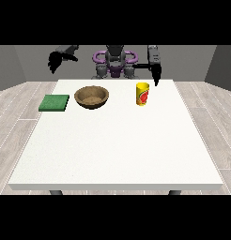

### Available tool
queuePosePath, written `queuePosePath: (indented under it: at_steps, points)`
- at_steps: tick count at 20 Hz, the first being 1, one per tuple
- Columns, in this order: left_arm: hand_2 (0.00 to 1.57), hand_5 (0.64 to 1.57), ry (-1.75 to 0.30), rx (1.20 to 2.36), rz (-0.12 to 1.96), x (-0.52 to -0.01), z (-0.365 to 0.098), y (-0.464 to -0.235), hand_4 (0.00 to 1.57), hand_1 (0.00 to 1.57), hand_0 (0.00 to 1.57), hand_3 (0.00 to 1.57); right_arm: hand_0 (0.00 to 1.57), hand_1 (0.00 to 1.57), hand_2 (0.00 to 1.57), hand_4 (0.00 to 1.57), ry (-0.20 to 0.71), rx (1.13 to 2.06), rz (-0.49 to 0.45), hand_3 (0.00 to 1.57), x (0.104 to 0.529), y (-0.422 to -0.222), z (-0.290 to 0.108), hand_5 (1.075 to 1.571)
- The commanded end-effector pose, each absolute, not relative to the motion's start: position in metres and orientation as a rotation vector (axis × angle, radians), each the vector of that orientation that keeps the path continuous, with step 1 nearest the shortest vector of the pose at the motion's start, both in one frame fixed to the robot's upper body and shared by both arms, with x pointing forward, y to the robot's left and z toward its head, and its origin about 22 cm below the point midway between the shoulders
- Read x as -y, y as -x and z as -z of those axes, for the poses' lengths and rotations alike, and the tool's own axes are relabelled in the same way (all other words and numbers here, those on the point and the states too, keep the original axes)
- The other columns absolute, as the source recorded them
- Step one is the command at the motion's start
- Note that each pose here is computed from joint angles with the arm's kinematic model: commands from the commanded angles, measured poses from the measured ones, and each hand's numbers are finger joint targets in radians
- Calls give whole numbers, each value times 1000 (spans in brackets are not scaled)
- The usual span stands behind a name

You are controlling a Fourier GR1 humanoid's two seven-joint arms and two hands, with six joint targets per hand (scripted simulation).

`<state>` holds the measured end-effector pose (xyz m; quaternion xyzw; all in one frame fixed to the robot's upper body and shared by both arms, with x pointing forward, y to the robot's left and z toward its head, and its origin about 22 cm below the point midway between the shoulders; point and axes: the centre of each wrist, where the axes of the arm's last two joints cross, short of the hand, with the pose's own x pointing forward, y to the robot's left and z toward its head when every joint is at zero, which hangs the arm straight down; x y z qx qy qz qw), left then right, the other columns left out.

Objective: Pick the cup and pour the ball into the bowl, then pick the bowl and place it on the pad

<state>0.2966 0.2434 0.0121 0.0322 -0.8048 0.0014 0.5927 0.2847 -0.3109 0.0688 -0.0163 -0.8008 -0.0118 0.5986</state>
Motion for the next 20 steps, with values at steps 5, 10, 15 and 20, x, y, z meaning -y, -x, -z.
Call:
queuePosePath:
  at_steps: [5,10,15,20]
  points:
    - [0,1457,-143,1861,-44,-257,43,-312,0,0,0,0,0,0,0,210,2,1856,-24,0,310,-290,-76,1571]
    - [0,1448,-185,1857,-75,-256,52,-324,0,0,0,0,0,0,0,147,3,1878,-44,0,333,-290,-85,1571]
    - [1571,1569,-455,1873,34,-262,70,-311,1016,1268,1268,1571,0,0,0,0,-3,1897,-64,0,354,-292,-109,1571]
    - [1571,1551,-554,1802,68,-252,72,-322,1140,1288,1288,1571,0,0,0,0,0,1860,-47,174,359,-293,-122,1571]
